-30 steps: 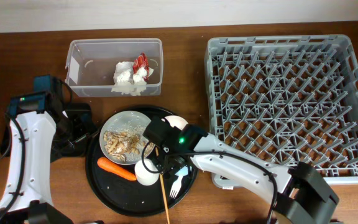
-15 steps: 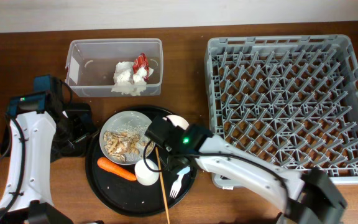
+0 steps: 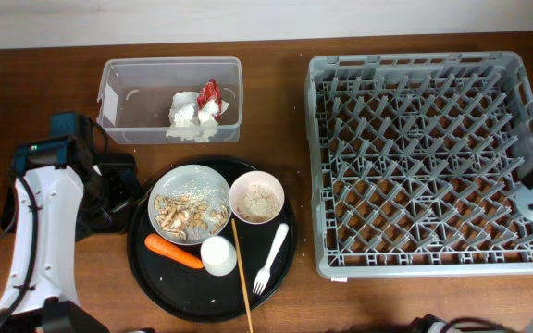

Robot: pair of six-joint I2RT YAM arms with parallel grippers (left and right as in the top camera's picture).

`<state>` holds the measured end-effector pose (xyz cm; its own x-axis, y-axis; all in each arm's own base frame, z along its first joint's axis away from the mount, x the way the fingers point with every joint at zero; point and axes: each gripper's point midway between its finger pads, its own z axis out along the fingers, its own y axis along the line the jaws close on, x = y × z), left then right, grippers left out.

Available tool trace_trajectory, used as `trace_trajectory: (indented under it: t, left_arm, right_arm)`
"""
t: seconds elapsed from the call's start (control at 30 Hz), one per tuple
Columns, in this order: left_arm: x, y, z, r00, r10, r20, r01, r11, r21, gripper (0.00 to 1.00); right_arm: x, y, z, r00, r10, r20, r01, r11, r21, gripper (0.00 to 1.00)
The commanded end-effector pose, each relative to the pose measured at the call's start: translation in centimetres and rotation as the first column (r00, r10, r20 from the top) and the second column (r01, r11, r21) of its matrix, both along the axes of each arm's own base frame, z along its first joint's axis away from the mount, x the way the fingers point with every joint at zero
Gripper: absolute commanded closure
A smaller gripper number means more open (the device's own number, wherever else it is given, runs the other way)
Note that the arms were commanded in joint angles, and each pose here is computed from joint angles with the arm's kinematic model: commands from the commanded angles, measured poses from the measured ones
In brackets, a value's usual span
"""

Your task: Sort waste into correct bins and load items into the dishwasher rack

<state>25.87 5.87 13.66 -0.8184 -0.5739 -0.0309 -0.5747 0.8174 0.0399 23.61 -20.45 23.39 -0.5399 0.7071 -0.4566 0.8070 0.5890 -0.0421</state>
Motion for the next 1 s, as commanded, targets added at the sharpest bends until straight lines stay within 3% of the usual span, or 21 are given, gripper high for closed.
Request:
trace_trajectory:
  t: [0.0, 0.13, 0.3, 0.37, 0.4, 0.5, 0.57, 0.6, 0.67, 0.7, 0.73, 0.77, 0.83, 0.97]
  left_arm:
    - [-0.1, -0.1, 0.4, 1.0, 0.015, 0.023, -0.015, 1.0, -0.004, 0.01]
    - [-0.1, -0.1, 0.4, 1.0, 0.015, 0.023, -0.015, 1.0, -0.004, 0.0]
    - [-0.1, -0.1, 0.4, 1.0, 0.015, 0.023, -0.015, 1.0, -0.004, 0.0]
    - [-0.1, -0.1, 0.4, 1.0, 0.015, 0.023, -0.015, 1.0, -0.004, 0.01]
    - [-0.1, -0.1, 0.4, 1.0, 0.015, 0.023, -0.015, 1.0, -0.004, 0.01]
    - [-0.1, -0.1, 0.4, 1.0, 0.015, 0.023, -0.015, 1.0, -0.004, 0.01]
    - [-0.1, -0.1, 0.4, 1.0, 0.015, 0.023, -0.015, 1.0, -0.004, 0.01]
    - [0.1, 0.0, 0.5, 0.999, 0.015, 0.028, -0.015, 1.0, -0.003, 0.01]
    - [0.1, 0.0, 0.5, 0.999, 0.015, 0.03, -0.015, 1.0, -0.002, 0.01]
    - [0.1, 0.0, 0.5, 0.999, 0.015, 0.03, -0.015, 1.0, -0.002, 0.01]
    - [0.1, 0.0, 0.5, 0.999, 0.015, 0.03, -0.015, 1.0, -0.002, 0.01]
    - [0.1, 0.0, 0.5, 0.999, 0.015, 0.03, -0.015, 1.0, -0.002, 0.01]
    - [0.1, 0.0, 0.5, 0.999, 0.015, 0.03, -0.015, 1.0, -0.002, 0.01]
    - [0.2, 0.0, 0.5, 0.999, 0.015, 0.034, -0.015, 1.0, -0.002, 0.01]
  right_arm:
    - [0.0, -1.1, -2.9, 0.999, -0.024, -0.043, 0.026, 0.998, 0.052, 0.41]
    - [1.8, -0.9, -7.0, 0.999, 0.008, -0.052, 0.0, 0.989, 0.148, 0.41]
    - [1.5, -0.6, -11.0, 0.994, 0.013, -0.112, 0.01, 0.98, 0.196, 0.39]
    - [1.5, -0.5, -11.1, 0.994, 0.014, -0.111, 0.009, 0.98, 0.201, 0.1]
    - [1.9, -0.2, -11.1, 0.996, 0.022, -0.092, -0.002, 0.976, 0.219, 0.03]
    - [4.3, 2.0, -7.9, 0.989, 0.138, 0.049, -0.147, 0.949, 0.281, 0.03]
    - [6.8, 7.2, -2.3, 0.898, 0.389, 0.204, -0.43, 0.873, 0.229, 0.05]
    - [7.1, 13.2, -0.1, 0.777, 0.586, 0.23, -0.626, 0.755, 0.194, 0.05]
    - [6.4, 20.8, 0.0, 0.613, 0.762, 0.21, -0.789, 0.576, 0.214, 0.05]
    - [5.8, 25.7, -0.3, 0.484, 0.852, 0.202, -0.869, 0.44, 0.228, 0.05]
    - [5.3, 28.5, -0.5, 0.411, 0.89, 0.198, -0.902, 0.365, 0.233, 0.05]
    - [4.1, 34.8, -1.1, 0.244, 0.948, 0.205, -0.951, 0.193, 0.241, 0.05]
    - [2.4, 41.3, -2.6, 0.088, 0.976, 0.201, -0.965, 0.033, 0.259, 0.05]
    - [-1.2, 51.9, -8.2, -0.138, 0.977, 0.16, -0.941, -0.18, 0.286, 0.05]
